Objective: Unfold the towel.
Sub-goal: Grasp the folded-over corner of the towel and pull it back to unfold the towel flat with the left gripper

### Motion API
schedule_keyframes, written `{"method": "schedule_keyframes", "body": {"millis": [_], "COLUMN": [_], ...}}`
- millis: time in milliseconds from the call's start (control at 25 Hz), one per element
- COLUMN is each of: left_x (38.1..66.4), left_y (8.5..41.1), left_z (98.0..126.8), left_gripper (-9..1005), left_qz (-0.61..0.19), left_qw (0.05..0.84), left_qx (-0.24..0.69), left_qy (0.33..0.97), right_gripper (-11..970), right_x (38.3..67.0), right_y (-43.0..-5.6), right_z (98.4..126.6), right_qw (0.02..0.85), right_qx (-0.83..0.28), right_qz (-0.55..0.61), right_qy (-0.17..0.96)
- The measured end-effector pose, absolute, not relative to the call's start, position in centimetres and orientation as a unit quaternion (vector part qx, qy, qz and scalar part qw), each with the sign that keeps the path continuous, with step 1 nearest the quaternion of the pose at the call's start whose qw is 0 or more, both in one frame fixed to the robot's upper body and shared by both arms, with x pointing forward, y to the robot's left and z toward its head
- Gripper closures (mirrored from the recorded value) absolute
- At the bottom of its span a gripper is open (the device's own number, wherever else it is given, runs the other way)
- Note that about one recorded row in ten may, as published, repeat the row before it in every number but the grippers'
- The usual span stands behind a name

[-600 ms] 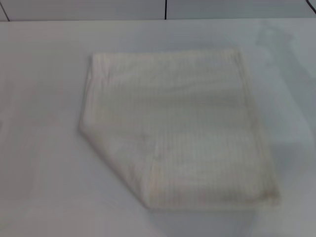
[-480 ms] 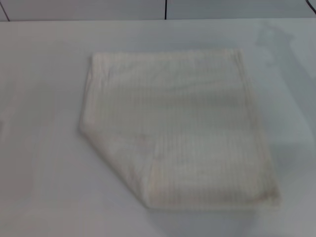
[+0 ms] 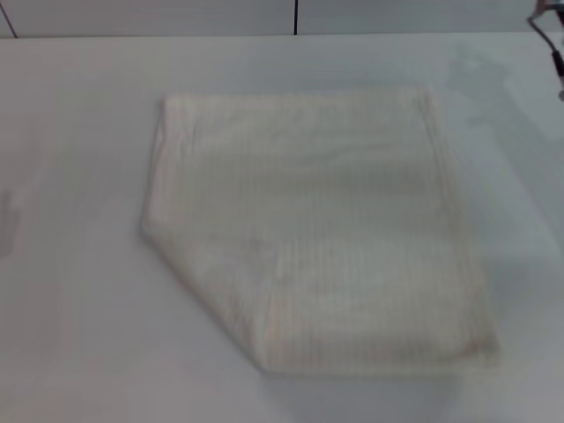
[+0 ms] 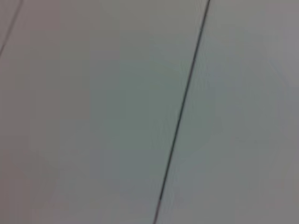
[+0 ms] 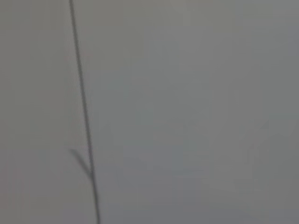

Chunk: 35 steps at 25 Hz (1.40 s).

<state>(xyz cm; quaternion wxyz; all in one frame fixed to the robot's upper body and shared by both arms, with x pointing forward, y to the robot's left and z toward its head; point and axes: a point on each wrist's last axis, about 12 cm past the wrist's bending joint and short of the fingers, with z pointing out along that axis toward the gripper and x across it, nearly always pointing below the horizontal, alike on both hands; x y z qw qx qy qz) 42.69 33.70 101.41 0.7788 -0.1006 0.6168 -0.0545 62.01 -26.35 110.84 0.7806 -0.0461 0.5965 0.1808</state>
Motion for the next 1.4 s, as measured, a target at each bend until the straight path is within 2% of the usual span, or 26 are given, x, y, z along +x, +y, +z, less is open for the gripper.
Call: {"method": "schedule_keyframes", "body": {"millis": [240, 480, 680, 1000, 1400], "left_x": [42.4, 41.9, 41.3, 42.6, 47.0], "left_y": [32.7, 32.8, 32.6, 31.9, 31.5], "left_z": [101.4, 101.2, 101.2, 102.5, 105.1], "left_gripper": [205, 206, 208, 210, 213], "left_qz": [-0.078, -0.085, -0.103, -0.179, -0.320], "left_qw": [0.777, 0.773, 0.769, 0.763, 0.701], "left_qx": [-0.069, -0.039, 0.011, 0.114, 0.182], "left_qy": [0.620, 0.628, 0.631, 0.610, 0.611], "right_gripper": [919, 884, 879, 882, 887], "right_x": [63.9, 65.6, 66.2, 66.7, 65.7], "right_y": [-23.6, -20.1, -18.8, -20.0, -20.9], "right_z": [111.6, 113.0, 114.6, 117.2, 114.7], "right_qw": [0.728, 0.588, 0.470, 0.328, 0.252], "right_qx": [-0.135, -0.296, -0.374, -0.390, -0.400], "right_qz": [0.203, 0.235, 0.219, 0.177, 0.143], "right_qy": [0.641, 0.715, 0.769, 0.842, 0.870]}}
